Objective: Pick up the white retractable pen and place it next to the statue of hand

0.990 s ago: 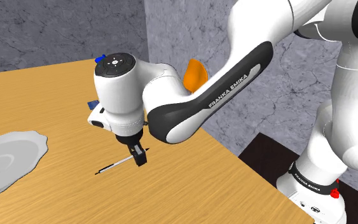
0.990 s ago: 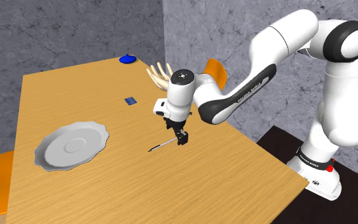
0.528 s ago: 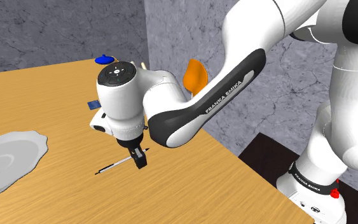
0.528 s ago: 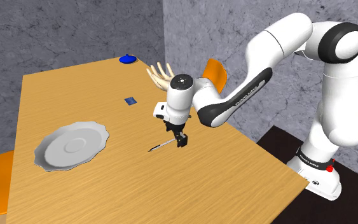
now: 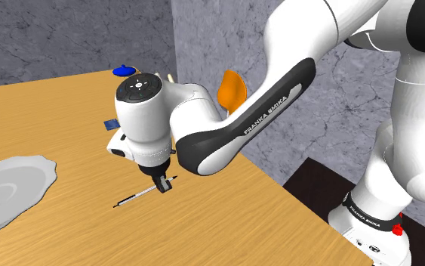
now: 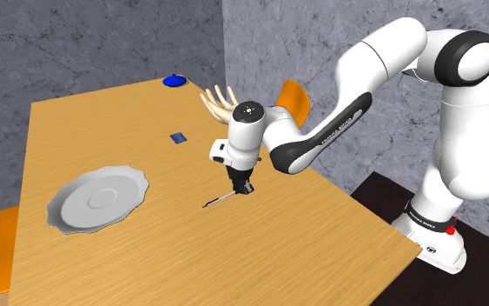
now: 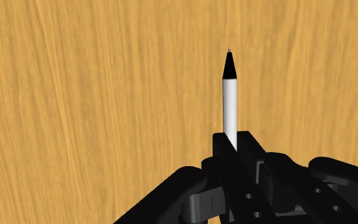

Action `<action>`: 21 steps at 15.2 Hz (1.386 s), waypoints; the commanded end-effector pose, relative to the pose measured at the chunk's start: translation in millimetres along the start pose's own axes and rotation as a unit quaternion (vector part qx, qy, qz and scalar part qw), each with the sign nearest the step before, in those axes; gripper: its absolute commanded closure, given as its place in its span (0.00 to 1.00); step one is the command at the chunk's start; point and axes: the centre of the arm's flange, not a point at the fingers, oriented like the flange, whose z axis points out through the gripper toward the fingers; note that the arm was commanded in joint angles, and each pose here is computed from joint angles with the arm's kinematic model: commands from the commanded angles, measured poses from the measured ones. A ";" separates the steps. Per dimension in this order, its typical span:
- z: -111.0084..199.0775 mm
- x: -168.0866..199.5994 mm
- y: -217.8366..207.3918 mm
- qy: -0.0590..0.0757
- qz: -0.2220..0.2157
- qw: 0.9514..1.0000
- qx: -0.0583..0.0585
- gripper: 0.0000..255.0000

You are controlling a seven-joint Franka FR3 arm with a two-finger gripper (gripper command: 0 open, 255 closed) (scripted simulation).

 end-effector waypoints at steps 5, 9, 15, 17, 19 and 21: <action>0.0 0.2 0.2 0.000 0.000 1.000 0.000 1.00; -20.3 -1.2 5.9 0.000 0.000 1.000 0.000 1.00; -50.7 -3.1 14.4 0.000 0.000 1.000 0.000 1.00; -60.8 -3.8 17.3 0.000 0.000 1.000 0.000 1.00; -71.0 -4.5 20.1 0.000 0.000 1.000 0.000 1.00; -81.1 -5.1 23.0 0.000 0.000 1.000 0.000 1.00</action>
